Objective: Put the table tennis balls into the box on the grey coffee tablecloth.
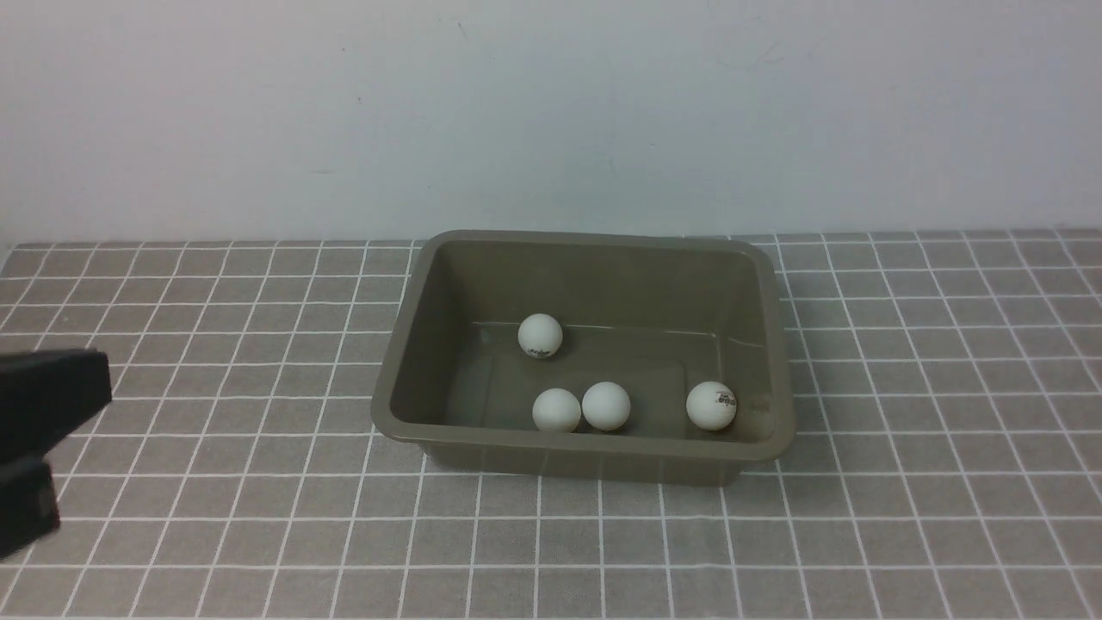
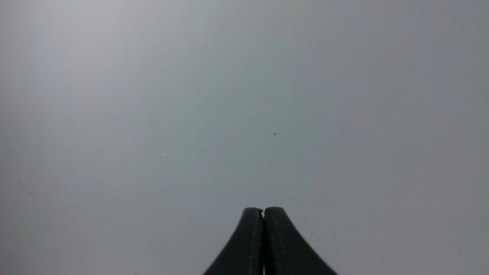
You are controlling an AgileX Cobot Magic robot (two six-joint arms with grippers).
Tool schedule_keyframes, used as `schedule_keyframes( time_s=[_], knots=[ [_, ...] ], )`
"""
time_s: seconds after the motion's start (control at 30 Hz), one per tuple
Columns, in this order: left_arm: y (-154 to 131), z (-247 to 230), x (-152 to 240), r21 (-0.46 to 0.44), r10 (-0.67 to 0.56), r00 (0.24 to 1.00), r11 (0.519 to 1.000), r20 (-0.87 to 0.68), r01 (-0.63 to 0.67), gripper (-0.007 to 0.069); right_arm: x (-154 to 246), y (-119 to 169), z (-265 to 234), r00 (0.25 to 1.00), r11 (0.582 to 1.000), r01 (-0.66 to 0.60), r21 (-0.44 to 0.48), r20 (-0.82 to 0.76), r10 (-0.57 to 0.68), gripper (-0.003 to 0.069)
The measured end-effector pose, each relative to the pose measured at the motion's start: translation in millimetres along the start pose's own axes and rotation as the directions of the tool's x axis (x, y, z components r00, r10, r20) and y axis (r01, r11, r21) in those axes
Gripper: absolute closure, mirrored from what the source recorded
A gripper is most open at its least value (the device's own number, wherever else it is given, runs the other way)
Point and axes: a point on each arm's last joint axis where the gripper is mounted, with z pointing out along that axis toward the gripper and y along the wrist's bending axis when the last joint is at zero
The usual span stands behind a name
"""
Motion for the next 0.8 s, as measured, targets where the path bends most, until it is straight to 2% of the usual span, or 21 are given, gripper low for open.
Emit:
schedule_keyframes(
  time_s=[0.2, 0.37, 0.5, 0.8],
  knots=[
    [6, -19, 50, 0.008, 0.006, 0.992, 1.000, 0.127, -0.007, 0.0630, 0, 0, 0, 1.000, 1.000, 0.000, 0.001, -0.001, 0.000, 0.0672],
    [5, -36, 70, 0.032, 0.007, 0.973, 0.999, 0.229, -0.015, 0.0630, 1, 0, 0, 1.000, 1.000, 0.013, 0.005, -0.010, -0.013, 0.0672],
    [4, -46, 76, 0.041, 0.014, 0.959, 0.999, 0.283, -0.027, 0.0630, 1, -1, 0, 1.000, 1.000, 0.020, 0.005, -0.011, -0.020, 0.0672],
    [4, -48, 79, 0.043, 0.017, 0.964, 0.999, 0.266, -0.030, 0.0630, 1, -1, 0, 1.000, 1.000, 0.018, 0.005, -0.011, -0.018, 0.0672]
  ],
)
